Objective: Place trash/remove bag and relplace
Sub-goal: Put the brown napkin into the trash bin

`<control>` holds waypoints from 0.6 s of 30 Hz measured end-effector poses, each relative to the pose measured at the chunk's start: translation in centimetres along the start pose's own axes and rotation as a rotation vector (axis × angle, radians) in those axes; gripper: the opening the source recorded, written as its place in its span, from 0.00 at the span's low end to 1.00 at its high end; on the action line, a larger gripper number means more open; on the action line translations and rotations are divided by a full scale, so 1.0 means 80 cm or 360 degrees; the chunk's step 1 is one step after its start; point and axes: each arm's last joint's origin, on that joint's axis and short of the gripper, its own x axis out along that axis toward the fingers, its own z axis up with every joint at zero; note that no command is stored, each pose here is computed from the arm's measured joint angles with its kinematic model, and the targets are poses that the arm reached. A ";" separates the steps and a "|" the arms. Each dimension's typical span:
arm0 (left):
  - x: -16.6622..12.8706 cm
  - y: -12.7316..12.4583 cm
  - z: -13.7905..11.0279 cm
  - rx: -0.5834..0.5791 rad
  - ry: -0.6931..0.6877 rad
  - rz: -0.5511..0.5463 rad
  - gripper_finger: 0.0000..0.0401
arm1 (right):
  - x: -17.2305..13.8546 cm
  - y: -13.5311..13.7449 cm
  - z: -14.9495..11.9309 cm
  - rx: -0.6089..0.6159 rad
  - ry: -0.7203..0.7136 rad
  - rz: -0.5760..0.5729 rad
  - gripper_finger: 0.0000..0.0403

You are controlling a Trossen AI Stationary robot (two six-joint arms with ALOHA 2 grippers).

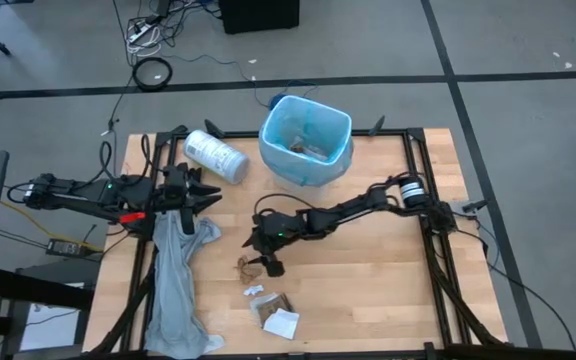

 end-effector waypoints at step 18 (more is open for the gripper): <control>0.000 0.002 -0.006 0.0057 0.0066 0.0036 0.28 | 0.045 0.011 -0.041 0.0172 0.0532 -0.0310 0.28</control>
